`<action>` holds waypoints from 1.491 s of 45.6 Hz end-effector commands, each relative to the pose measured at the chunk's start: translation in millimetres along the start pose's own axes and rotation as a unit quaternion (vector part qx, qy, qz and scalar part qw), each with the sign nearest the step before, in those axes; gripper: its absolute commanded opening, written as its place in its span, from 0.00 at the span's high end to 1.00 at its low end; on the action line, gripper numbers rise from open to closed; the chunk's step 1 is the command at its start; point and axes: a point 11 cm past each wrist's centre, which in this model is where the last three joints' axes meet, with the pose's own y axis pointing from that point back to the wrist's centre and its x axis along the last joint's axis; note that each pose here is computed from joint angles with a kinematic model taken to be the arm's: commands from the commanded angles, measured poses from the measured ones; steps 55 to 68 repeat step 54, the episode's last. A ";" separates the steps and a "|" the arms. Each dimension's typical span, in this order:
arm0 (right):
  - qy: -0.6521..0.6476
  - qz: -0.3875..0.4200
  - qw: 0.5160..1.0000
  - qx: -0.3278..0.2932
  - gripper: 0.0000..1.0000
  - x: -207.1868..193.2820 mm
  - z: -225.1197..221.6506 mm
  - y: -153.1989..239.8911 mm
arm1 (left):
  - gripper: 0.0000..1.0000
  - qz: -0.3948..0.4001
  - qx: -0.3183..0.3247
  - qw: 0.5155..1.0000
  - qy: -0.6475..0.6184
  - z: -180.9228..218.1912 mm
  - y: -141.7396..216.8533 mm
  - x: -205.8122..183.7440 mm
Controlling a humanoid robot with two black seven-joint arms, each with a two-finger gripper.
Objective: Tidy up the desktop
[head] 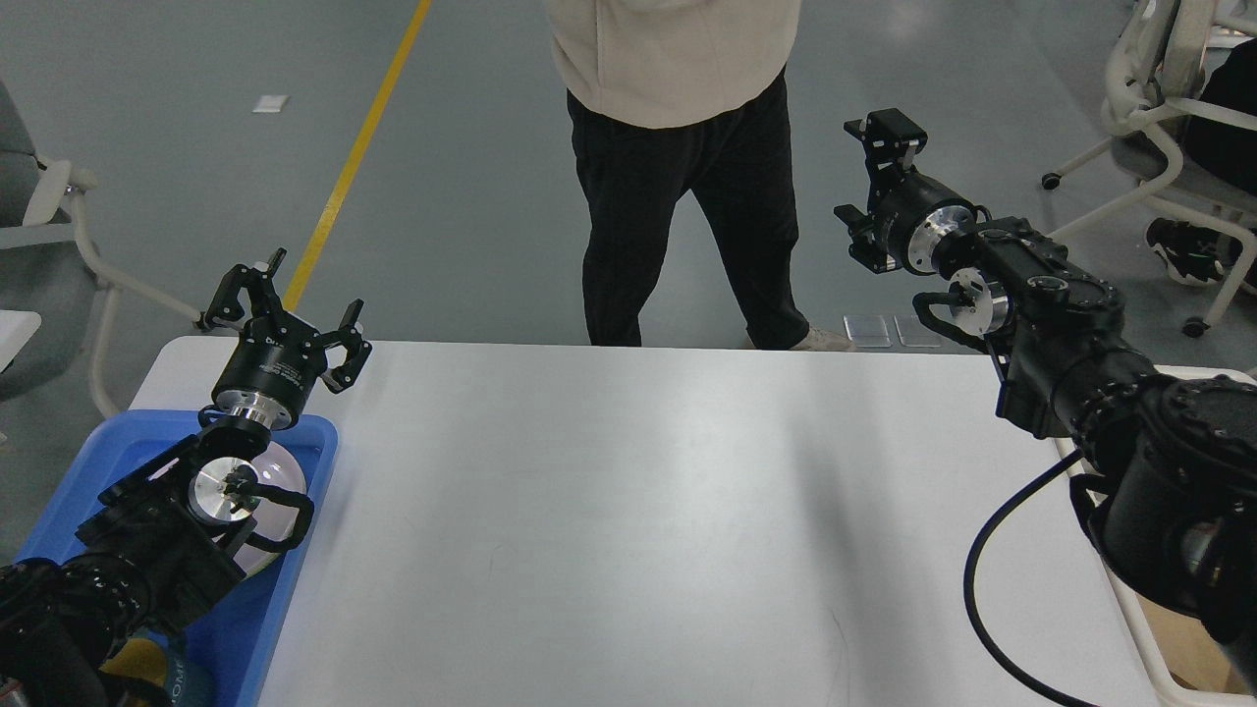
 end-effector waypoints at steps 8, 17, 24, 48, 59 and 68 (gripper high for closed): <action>-0.044 0.003 0.999 -0.014 0.00 -0.4 30.2 4.5 | 0.03 0.000 0.000 1.000 0.000 0.0 0.0 0.0; -0.063 0.009 0.998 -0.015 0.00 3.0 36.2 6.5 | 0.03 0.000 0.000 1.000 0.000 0.0 0.0 0.0; -0.063 0.007 0.998 -0.009 0.00 2.2 29.7 5.2 | 0.03 0.000 0.000 1.000 0.000 0.0 0.0 0.0; -0.064 0.024 0.998 -0.012 0.00 21.4 34.3 11.5 | 0.03 0.000 0.000 1.000 0.000 0.0 0.0 0.0; -0.064 0.027 0.997 -0.012 0.00 26.6 35.7 13.5 | 0.03 0.000 0.000 1.000 0.000 0.0 0.0 0.0; -0.064 0.027 0.997 -0.012 0.00 26.6 35.7 13.5 | 0.03 0.000 0.000 1.000 0.000 0.0 0.0 0.0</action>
